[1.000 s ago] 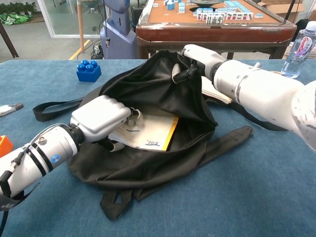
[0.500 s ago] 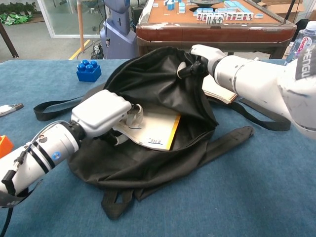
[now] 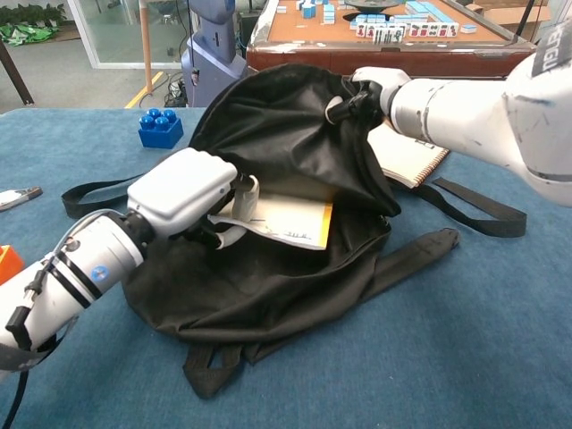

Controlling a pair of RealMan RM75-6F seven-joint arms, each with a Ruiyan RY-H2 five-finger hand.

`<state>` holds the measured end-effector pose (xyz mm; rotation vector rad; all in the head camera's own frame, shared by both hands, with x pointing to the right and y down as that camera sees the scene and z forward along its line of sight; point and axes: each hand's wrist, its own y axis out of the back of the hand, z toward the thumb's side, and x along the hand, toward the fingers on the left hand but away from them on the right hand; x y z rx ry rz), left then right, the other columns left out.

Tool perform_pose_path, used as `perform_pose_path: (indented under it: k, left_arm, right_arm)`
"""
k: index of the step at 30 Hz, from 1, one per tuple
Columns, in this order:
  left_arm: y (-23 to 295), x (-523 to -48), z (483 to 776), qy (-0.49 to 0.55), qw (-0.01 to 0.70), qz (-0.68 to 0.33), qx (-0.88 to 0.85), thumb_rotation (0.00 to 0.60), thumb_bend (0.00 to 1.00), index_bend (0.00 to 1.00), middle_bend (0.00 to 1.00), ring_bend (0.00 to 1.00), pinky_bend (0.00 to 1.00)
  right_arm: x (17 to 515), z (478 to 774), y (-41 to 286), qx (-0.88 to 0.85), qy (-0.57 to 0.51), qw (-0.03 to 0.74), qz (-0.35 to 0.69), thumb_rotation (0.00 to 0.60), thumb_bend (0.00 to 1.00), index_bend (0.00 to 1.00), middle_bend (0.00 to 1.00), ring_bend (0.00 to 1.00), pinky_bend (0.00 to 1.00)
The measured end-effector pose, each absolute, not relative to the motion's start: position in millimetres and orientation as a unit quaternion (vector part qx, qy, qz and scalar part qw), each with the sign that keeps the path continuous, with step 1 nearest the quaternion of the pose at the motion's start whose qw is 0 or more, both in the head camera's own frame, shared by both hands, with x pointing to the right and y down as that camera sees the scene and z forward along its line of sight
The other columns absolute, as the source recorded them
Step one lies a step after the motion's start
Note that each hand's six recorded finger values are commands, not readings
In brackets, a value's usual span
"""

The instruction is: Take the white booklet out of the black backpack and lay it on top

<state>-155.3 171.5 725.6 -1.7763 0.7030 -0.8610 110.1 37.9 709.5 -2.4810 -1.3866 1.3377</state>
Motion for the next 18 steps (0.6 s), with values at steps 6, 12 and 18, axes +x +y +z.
perform_pose_path:
  k: [6,12,18]
  left_arm:
    - [165,-162,707,0.341,0.48,-0.321,-0.742,0.6,0.55,0.76,0.78,0.7,0.64]
    - [160,-170,690,0.381,0.46,-0.294,-0.746,0.6,0.56,0.78,0.82,0.72,0.68]
    - [153,-182,669,0.434,0.424,-0.262,-0.75,0.6,0.57,0.79,0.85,0.74,0.71]
  right_arm:
    - [113,709,35,-0.791,-0.441,-0.007,0.424,0.6,0.78,0.73,0.48,0.47,0.6]
    - [114,708,35,-0.793,-0.441,-0.009,0.421,0.6,0.78,0.73,0.47,0.47,0.6]
    - [117,708,36,-0.794,-0.442,-0.013,0.417,0.6,0.78,0.73,0.47,0.47,0.6]
